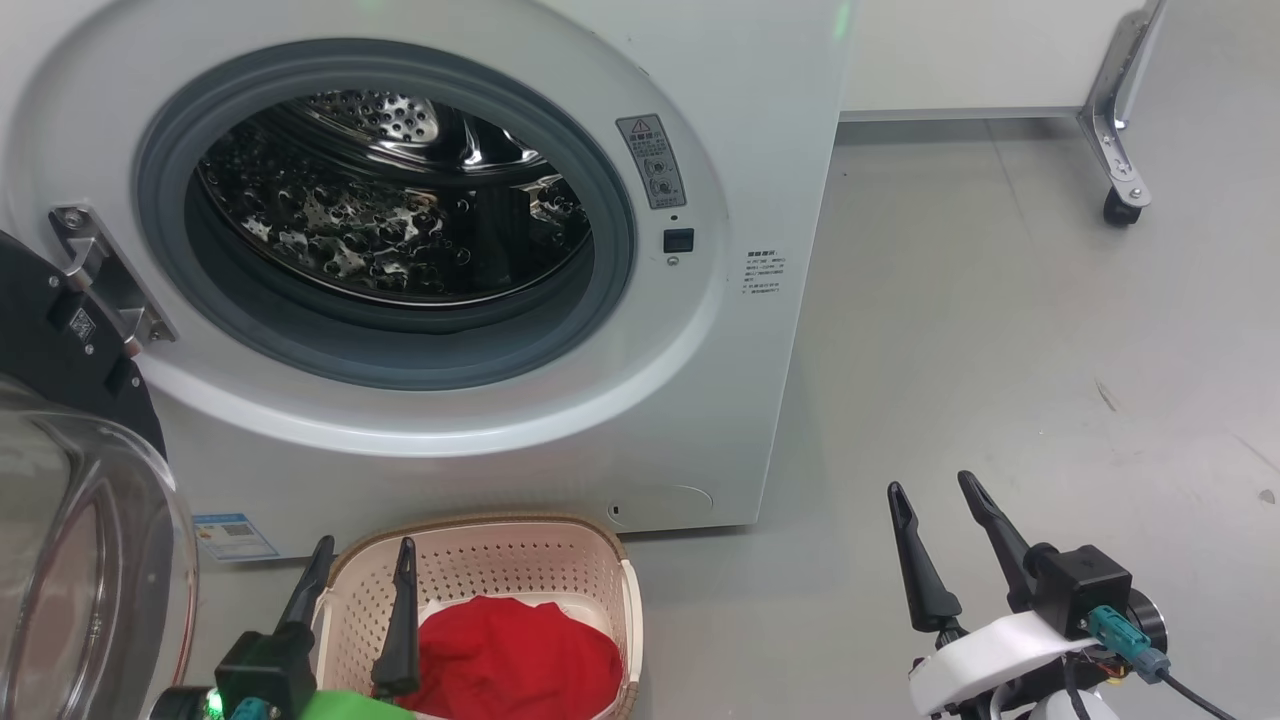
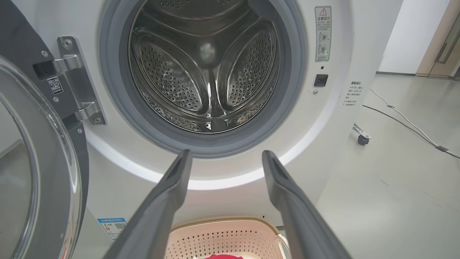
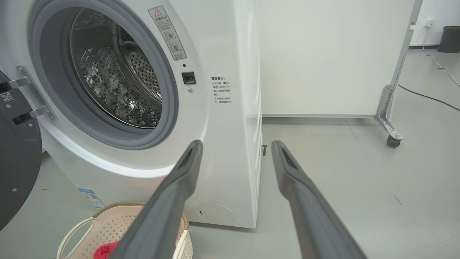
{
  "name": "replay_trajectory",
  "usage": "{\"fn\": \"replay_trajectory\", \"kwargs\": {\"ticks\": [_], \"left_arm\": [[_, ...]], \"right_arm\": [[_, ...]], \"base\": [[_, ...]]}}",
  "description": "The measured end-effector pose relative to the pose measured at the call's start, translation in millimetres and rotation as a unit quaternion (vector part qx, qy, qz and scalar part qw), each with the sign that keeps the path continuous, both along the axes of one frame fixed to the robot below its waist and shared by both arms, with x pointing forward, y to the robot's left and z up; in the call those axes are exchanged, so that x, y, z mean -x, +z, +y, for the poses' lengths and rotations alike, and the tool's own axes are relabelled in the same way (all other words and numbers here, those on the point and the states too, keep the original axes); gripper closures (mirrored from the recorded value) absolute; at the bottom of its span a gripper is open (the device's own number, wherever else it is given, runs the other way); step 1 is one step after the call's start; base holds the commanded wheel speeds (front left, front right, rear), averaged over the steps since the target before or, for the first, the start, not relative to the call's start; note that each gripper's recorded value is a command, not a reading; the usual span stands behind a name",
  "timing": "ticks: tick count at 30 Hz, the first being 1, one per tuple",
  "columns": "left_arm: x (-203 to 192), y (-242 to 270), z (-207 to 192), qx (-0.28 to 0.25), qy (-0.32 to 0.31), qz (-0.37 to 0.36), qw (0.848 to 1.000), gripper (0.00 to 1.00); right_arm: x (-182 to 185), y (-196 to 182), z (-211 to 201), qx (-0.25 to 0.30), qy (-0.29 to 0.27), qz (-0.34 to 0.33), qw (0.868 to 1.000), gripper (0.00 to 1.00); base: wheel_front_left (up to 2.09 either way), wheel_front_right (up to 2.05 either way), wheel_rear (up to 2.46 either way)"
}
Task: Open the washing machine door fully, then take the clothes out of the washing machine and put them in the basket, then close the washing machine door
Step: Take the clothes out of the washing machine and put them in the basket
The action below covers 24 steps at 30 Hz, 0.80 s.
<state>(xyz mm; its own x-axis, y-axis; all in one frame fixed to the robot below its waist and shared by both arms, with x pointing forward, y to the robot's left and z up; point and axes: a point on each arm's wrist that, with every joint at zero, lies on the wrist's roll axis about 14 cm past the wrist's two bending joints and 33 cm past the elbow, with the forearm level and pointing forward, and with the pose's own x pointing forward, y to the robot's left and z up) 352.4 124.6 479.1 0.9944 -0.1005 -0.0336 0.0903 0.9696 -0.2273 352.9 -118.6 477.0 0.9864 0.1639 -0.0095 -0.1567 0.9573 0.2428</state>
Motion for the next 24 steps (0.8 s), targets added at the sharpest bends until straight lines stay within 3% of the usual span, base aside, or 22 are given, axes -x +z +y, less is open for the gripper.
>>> {"fn": "replay_trajectory", "kwargs": {"ticks": [24], "left_arm": [[20, 11, -5, 0.004, -0.005, -0.001, 1.0, 0.0]], "right_arm": [[14, -2, -6, 0.0, -0.018, 0.004, 1.0, 0.0]], "base": [[0.0, 0.0, 0.0]]}}
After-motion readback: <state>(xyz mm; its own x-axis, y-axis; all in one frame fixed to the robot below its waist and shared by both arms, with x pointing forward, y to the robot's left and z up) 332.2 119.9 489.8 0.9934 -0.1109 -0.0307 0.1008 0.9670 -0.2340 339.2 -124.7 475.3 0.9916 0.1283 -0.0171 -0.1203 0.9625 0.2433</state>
